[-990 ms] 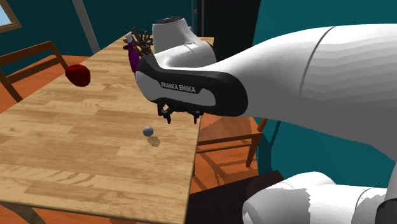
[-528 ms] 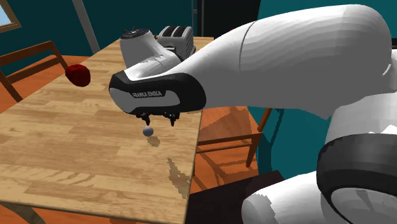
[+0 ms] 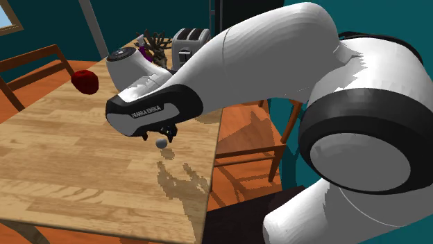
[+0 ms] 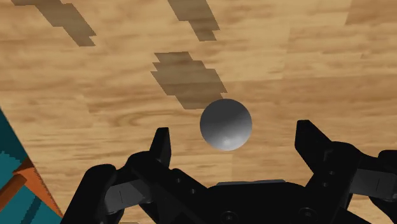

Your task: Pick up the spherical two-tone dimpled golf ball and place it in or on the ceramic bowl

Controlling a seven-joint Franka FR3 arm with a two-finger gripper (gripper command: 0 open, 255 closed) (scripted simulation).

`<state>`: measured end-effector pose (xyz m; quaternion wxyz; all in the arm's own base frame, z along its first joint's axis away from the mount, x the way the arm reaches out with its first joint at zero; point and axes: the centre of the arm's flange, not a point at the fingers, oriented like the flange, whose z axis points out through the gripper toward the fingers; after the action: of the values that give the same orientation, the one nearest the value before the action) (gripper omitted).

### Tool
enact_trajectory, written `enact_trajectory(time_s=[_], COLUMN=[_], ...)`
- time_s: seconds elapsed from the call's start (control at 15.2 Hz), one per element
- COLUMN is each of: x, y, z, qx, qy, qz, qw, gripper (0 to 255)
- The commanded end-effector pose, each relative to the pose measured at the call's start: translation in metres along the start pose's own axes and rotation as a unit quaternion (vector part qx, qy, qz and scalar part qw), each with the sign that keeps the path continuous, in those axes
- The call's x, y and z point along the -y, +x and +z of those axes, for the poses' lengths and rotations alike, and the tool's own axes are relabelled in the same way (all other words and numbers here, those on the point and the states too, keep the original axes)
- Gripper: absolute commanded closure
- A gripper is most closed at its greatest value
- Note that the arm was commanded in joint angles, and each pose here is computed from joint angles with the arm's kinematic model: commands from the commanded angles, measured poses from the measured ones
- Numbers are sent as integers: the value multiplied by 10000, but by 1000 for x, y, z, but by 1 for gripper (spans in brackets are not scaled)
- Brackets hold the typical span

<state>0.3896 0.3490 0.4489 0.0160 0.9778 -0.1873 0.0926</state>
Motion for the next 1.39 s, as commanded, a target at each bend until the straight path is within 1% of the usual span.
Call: enact_trajectory(time_s=[0.0,0.26,0.73,0.79,1.32], x=[2,2,2,2,2], y=[-1,-1,-1,-1,-1], z=[10,29,29,29,29], qx=[-5,-5,-5,-5,-5], qy=[4,4,4,4,4], qz=[6,6,6,6,6], qw=[10000,10000,10000,10000,10000], gripper=[0,0,0,255,255])
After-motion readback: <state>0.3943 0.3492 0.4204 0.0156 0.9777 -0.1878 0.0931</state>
